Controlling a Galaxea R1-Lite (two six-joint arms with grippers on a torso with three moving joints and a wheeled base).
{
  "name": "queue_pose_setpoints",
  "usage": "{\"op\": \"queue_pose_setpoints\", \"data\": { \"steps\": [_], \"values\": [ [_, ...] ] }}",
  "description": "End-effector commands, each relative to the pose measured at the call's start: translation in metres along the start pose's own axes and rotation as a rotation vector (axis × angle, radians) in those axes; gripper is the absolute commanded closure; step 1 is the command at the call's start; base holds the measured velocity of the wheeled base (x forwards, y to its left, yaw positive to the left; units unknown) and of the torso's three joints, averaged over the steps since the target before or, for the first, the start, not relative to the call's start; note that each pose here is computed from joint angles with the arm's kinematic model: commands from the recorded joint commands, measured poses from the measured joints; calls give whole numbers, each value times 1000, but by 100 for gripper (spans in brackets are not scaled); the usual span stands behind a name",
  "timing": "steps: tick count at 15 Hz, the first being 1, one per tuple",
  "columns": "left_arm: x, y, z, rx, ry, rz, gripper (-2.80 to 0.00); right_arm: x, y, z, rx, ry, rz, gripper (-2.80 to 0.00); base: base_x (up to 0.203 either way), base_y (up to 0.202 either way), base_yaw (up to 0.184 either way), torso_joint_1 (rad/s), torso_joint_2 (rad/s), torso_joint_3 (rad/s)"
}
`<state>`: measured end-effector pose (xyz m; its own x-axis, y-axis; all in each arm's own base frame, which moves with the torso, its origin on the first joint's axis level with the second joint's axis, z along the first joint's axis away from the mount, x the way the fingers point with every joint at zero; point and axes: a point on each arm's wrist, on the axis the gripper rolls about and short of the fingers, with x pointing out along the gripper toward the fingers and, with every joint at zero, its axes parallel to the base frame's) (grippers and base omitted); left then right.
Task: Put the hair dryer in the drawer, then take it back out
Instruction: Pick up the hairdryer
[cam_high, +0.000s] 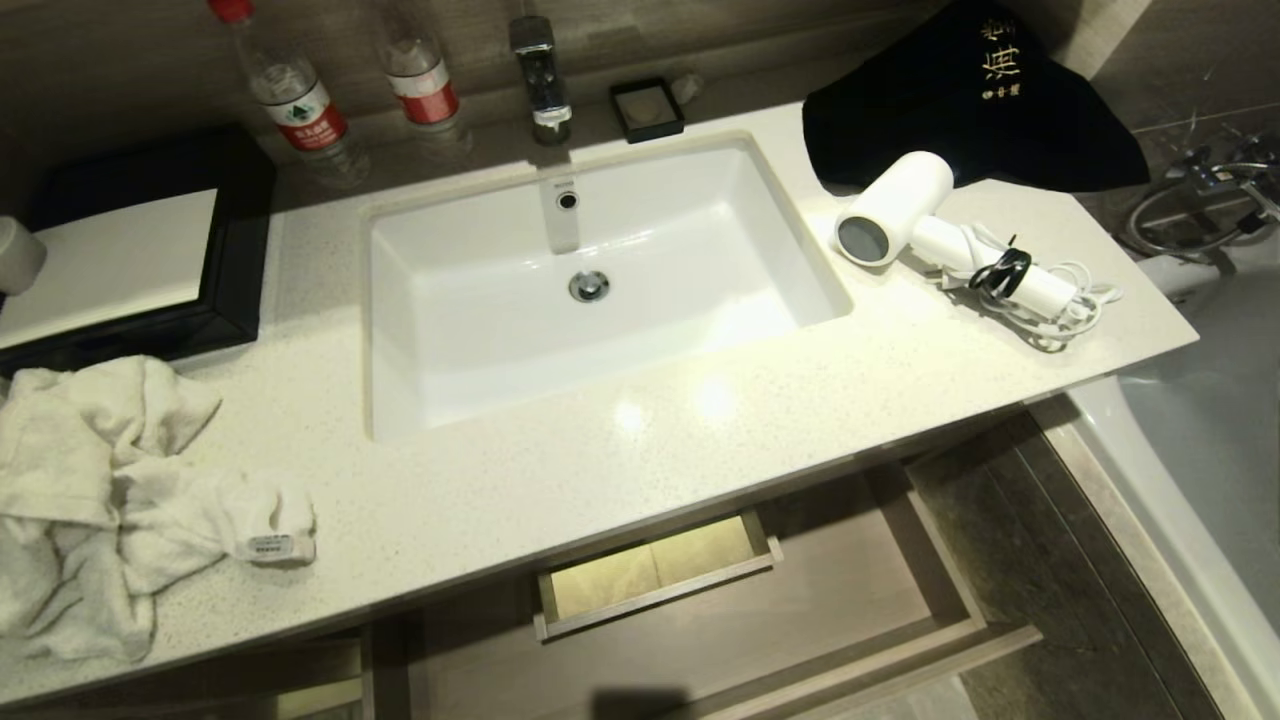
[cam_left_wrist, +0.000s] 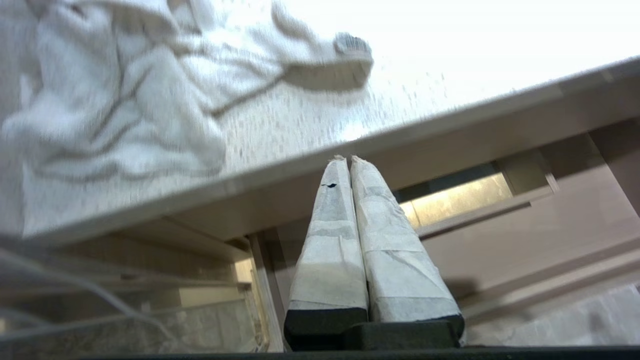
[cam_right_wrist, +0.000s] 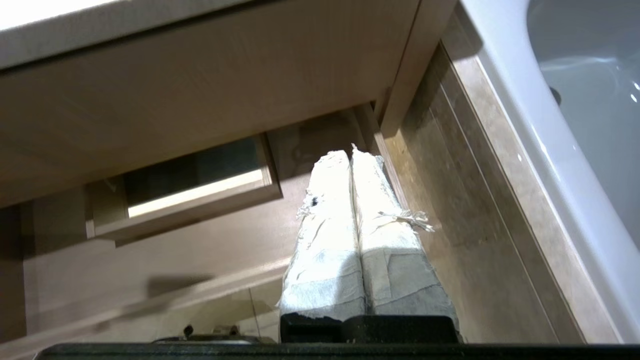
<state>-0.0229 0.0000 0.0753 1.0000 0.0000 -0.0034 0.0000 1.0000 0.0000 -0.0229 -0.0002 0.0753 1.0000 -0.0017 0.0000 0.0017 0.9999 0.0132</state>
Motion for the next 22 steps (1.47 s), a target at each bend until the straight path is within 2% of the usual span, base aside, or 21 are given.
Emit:
{"op": "queue_pose_setpoints", "data": {
  "steps": [1,11,14,18,19,21,22],
  "values": [
    [0,0,0,0,-2,0,0,0,0,0,-1,2,0,0,0,0,0,373,-290,80],
    [0,0,0,0,0,0,0,0,0,0,4,2,2,0,0,0,0,427,-431,8],
    [0,0,0,0,-2,0,0,0,0,0,3,2,2,0,0,0,0,143,-154,-31],
    [0,0,0,0,-1,0,0,0,0,1,-51,-2,3,0,0,0,0,6,-7,2],
    [0,0,0,0,0,0,0,-3,0,9,-53,-25,14,0,0,0,0,0,0,0],
    [0,0,0,0,0,0,0,-12,1,47,-57,-75,28,0,0,0,0,0,0,0],
    [0,0,0,-1,-1,0,0,-14,1,60,-58,-55,29,0,0,0,0,0,0,0]
  ]
}}
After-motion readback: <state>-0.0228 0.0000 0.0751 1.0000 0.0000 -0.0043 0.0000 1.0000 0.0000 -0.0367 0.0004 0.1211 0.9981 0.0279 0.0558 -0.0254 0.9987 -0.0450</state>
